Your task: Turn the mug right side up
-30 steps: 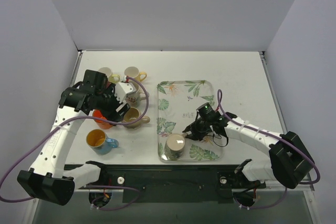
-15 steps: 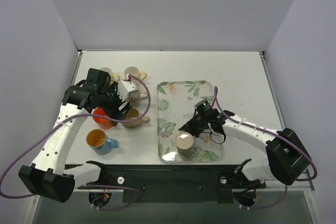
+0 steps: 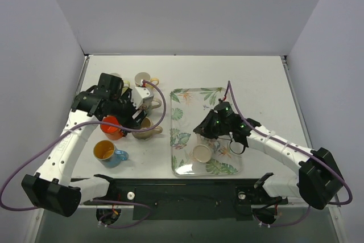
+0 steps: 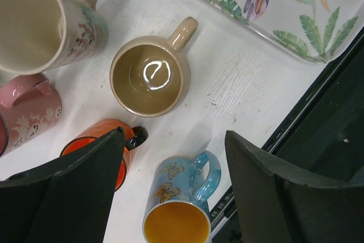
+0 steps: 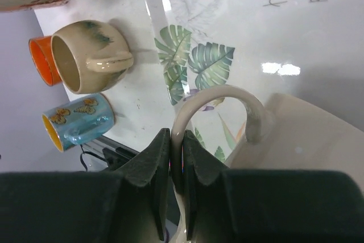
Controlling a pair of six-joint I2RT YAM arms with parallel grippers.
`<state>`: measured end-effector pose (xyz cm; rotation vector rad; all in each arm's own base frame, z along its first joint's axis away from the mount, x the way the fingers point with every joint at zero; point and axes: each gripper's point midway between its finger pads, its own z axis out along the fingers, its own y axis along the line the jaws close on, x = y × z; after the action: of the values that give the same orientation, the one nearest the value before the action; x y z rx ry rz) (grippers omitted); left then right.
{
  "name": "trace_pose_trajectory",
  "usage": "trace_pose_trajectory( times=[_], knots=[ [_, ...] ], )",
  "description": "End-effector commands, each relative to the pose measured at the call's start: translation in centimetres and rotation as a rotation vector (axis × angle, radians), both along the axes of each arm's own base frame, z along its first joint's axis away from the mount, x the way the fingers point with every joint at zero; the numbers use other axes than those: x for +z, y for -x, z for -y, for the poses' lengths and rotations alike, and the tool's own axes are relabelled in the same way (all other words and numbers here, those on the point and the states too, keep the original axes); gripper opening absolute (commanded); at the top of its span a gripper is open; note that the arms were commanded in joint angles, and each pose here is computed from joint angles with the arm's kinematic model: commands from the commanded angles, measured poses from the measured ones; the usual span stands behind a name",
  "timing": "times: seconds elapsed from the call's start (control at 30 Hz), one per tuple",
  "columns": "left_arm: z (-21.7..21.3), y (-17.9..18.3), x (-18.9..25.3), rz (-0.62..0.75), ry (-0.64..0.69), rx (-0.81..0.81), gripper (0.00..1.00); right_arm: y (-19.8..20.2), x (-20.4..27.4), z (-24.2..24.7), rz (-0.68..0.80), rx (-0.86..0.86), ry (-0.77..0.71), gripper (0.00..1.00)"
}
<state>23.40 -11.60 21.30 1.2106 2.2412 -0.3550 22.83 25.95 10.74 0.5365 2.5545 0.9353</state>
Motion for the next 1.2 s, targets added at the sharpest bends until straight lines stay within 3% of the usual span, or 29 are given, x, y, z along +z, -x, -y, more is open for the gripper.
trace_pose_trajectory(
  times=[0.0,0.17,0.37,0.5,0.77,0.97,1.17],
  knots=[
    [2.2,-1.1,1.1,0.038,0.093,-0.034,0.81,-0.9,2.5,-0.9,0.25,0.117,-0.069,0.0],
    [3.5,-1.5,1.4,0.031,0.138,-0.047,0.81,-0.8,5.5,-1.0,0.462,0.219,-0.047,0.0],
    [5.9,-1.6,3.1,0.023,0.256,-0.101,0.82,1.1,11.5,-1.1,0.951,0.386,-0.1,0.0],
    [8.0,-0.7,4.9,0.01,0.352,-0.192,0.87,2.4,14.4,-0.6,1.147,0.467,-0.082,0.0],
    [13.1,1.1,9.4,0.009,0.513,-0.372,0.9,7.5,21.2,-1.6,1.459,0.75,-0.185,0.0],
    [16.2,2.3,13.1,0.006,0.654,-0.522,0.9,9.6,24.8,-2.0,1.565,0.861,-0.244,0.0],
    [17.8,3.0,10.4,0.007,0.61,-0.639,0.91,10.6,26.7,-2.0,1.632,0.866,-0.289,0.0]
  ],
)
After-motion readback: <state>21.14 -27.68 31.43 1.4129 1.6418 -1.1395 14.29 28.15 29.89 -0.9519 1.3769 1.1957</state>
